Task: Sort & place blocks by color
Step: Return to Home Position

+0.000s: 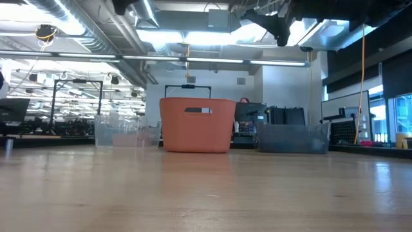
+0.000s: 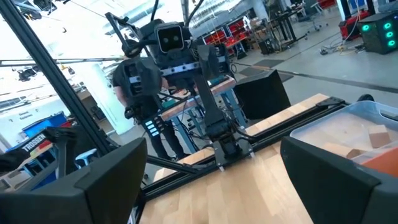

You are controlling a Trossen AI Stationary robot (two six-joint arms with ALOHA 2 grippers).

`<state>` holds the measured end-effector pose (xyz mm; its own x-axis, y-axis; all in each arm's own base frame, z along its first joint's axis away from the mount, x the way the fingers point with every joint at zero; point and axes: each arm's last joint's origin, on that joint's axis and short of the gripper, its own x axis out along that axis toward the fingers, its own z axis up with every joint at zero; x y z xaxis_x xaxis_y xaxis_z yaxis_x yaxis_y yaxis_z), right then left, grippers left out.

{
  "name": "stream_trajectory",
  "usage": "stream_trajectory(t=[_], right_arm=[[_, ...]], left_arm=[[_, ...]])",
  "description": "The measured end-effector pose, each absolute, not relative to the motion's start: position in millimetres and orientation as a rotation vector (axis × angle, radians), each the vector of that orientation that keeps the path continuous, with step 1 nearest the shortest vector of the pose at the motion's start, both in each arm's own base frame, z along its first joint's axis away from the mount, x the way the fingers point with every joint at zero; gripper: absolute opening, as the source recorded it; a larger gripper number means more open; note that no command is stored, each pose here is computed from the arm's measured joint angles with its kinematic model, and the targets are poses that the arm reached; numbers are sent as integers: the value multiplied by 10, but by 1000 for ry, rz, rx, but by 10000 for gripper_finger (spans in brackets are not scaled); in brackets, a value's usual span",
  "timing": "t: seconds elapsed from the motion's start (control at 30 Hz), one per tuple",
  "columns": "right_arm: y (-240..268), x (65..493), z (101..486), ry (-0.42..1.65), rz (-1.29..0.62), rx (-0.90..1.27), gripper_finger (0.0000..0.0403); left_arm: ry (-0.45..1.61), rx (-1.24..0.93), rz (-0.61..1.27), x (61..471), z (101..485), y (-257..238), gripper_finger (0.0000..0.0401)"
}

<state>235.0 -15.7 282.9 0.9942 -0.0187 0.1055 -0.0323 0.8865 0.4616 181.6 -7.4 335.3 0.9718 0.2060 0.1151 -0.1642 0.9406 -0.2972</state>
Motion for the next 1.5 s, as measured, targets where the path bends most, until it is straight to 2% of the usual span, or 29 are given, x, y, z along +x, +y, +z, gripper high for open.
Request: stream_trajectory(t=[0.1, 0.17, 0.33, 0.4, 0.8, 1.17, 1.37, 1.5], right_arm=[[-157, 2350, 2830, -108, 8, 481, 369], [-157, 2350, 2830, -109, 8, 481, 369], [-157, 2350, 2831, -109, 8, 475, 369], [-157, 2350, 2832, -110, 8, 458, 369], [-156, 2349, 2840, -118, 11, 460, 369], [-157, 2348, 2845, -123, 11, 461, 369], [-155, 2344, 2863, -141, 16, 469, 369], [-156, 2345, 2863, -141, 22, 569, 368]], left_arm=[[-105, -281, 197, 1730, 3335, -57, 275], [-88, -264, 207, 1667, 3335, -50, 231], [-76, -190, 219, 1446, 3352, -30, 63], [-83, -183, 210, 1382, 3277, -27, 18], [-215, -273, 136, 1076, 2471, -17, 0], [-286, -320, 130, 910, 2006, -2, 0], [-155, -349, 151, 960, 1778, 1, 0], [-111, -370, 162, 964, 1732, 9, 0]])
